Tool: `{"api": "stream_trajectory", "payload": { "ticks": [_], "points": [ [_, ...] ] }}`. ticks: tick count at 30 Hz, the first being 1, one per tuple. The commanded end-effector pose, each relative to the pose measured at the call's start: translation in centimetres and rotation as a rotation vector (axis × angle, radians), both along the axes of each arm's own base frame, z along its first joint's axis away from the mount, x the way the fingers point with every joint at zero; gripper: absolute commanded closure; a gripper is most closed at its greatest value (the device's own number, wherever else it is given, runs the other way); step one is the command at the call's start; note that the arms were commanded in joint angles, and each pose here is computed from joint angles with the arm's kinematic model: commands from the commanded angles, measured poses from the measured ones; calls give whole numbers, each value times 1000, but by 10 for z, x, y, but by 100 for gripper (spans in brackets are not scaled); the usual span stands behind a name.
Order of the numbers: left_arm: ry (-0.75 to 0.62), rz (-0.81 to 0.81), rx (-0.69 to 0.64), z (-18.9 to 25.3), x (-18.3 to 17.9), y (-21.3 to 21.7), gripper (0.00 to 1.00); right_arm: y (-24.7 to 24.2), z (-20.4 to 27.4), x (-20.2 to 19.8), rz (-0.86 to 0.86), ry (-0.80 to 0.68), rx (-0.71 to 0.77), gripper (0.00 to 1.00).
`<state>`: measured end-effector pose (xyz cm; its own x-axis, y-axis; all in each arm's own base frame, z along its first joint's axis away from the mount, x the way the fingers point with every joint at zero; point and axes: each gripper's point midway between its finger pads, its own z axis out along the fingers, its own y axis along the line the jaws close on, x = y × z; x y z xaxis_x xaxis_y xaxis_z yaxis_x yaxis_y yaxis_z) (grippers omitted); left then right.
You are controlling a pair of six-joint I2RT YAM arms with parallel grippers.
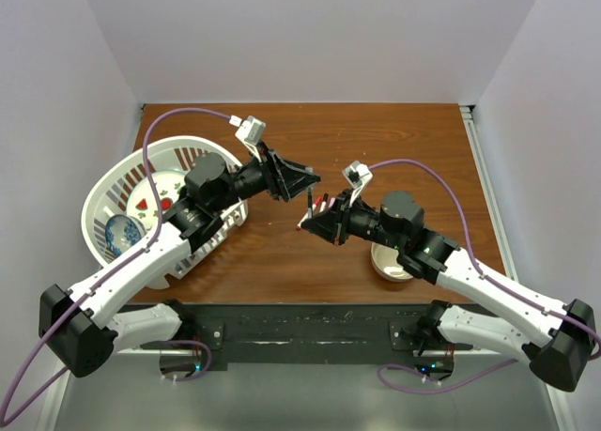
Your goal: Insert the pens into the pen caps
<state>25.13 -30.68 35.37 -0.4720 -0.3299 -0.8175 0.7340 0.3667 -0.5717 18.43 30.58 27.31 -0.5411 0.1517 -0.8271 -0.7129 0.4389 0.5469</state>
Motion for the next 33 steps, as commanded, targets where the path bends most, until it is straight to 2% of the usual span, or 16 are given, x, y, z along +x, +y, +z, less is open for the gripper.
{"api": "stream_trajectory", "payload": {
  "ticks": [1,2,3,5,6,10,17,19,25,28,30,33],
  "points": [
    [-80,12,-25,26,2,2,50,4,15,-2,24,-23,51,100],
    [-80,2,-24,26,1,1,55,5,14,-1,22,-21,49,100],
    [-82,-9,-22,25,0,0,70,5,14,-1,22,-21,49,100],
    [-68,-50,-22,23,-6,-4,85,4,16,1,9,-24,50,100],
    [-50,-64,-21,20,-8,-5,99,4,22,3,0,-37,55,100],
    [59,-159,2,-4,-25,-14,100,-1,47,22,-94,-100,66,100],
    [209,-202,10,-47,-51,-18,100,-14,104,52,-259,-228,108,100],
    [210,-202,-17,-48,-55,-20,100,-17,118,58,-295,-250,131,100],
    [217,-241,28,-75,-69,-24,100,-25,157,72,-389,-296,191,100],
    [263,-237,22,-106,-79,-27,100,-28,174,78,-421,-325,198,100],
    [283,-265,-8,-109,-89,-34,100,-31,184,84,-444,-345,197,100],
    [314,-279,26,-127,-96,-37,100,-37,198,93,-475,-366,211,100]
  ]
}}
